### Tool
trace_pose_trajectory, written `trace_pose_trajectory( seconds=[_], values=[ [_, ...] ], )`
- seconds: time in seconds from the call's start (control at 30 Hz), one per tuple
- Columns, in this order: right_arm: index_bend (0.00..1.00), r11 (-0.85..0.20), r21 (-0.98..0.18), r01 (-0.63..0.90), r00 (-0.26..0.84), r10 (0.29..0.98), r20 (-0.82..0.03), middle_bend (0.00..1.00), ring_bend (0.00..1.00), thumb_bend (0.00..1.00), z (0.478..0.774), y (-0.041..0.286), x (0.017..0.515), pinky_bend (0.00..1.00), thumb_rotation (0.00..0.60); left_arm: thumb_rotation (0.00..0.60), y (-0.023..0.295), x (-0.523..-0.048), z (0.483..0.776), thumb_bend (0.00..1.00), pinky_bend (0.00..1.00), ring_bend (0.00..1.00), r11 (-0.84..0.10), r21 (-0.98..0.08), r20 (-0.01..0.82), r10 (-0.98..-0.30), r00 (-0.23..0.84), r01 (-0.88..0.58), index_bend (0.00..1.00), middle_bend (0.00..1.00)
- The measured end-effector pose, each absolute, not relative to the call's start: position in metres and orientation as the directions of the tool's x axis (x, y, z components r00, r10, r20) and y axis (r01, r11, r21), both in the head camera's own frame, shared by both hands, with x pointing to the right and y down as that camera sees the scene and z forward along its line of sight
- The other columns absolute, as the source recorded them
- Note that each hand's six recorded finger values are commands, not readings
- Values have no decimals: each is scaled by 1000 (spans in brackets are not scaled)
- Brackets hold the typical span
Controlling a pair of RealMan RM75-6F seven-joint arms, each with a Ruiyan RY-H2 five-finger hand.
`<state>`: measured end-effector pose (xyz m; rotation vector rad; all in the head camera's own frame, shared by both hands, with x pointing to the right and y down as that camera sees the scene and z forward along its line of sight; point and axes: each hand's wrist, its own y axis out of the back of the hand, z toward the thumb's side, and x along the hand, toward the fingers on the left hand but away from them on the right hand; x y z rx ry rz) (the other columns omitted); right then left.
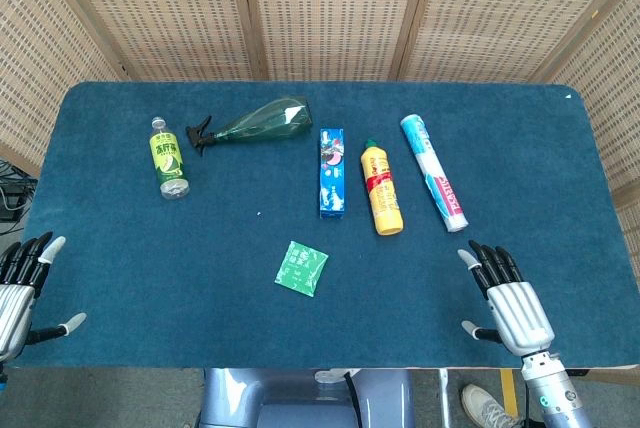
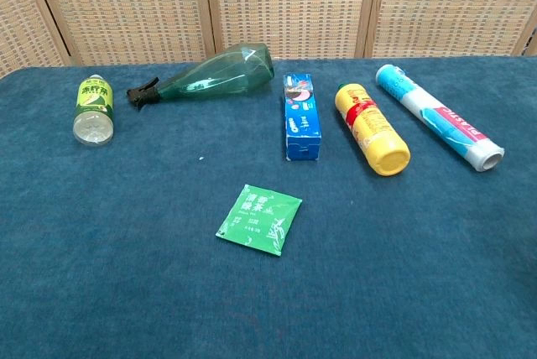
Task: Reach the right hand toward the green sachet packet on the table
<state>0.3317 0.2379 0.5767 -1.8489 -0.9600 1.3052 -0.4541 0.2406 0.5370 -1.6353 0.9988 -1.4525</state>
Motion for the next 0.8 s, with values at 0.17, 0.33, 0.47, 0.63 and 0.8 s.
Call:
trace_pose_trajectory(
  seconds=[0.17, 0.33, 0.47, 0.63, 0.8],
  values=[
    [0, -508, -838, 199, 225, 856, -465, 0, 0, 0, 579, 237, 333, 0, 600, 514, 242, -454, 539, 23, 0, 0, -448, -890, 444, -894, 68, -80, 0, 0],
    [0, -516, -831, 209, 229, 852, -471, 0, 0, 0, 581, 237, 332, 0, 600, 514, 241, -454, 537, 26, 0, 0, -441, -893, 437, -897, 68, -85, 0, 0],
    [0, -507, -834, 217, 236, 856, -459, 0, 0, 0, 579, 236, 330, 0, 600, 514, 241, -454, 537, 28, 0, 0, -441, -893, 436, -897, 70, -88, 0, 0],
    [0, -501, -833, 234, 248, 859, -447, 0, 0, 0, 578, 236, 329, 0, 600, 514, 242, -455, 537, 29, 0, 0, -445, -891, 440, -895, 69, -88, 0, 0],
    [0, -506, -826, 249, 258, 857, -447, 0, 0, 39, 578, 237, 328, 0, 600, 514, 242, -455, 536, 30, 0, 0, -442, -893, 437, -897, 67, -86, 0, 0]
  ],
)
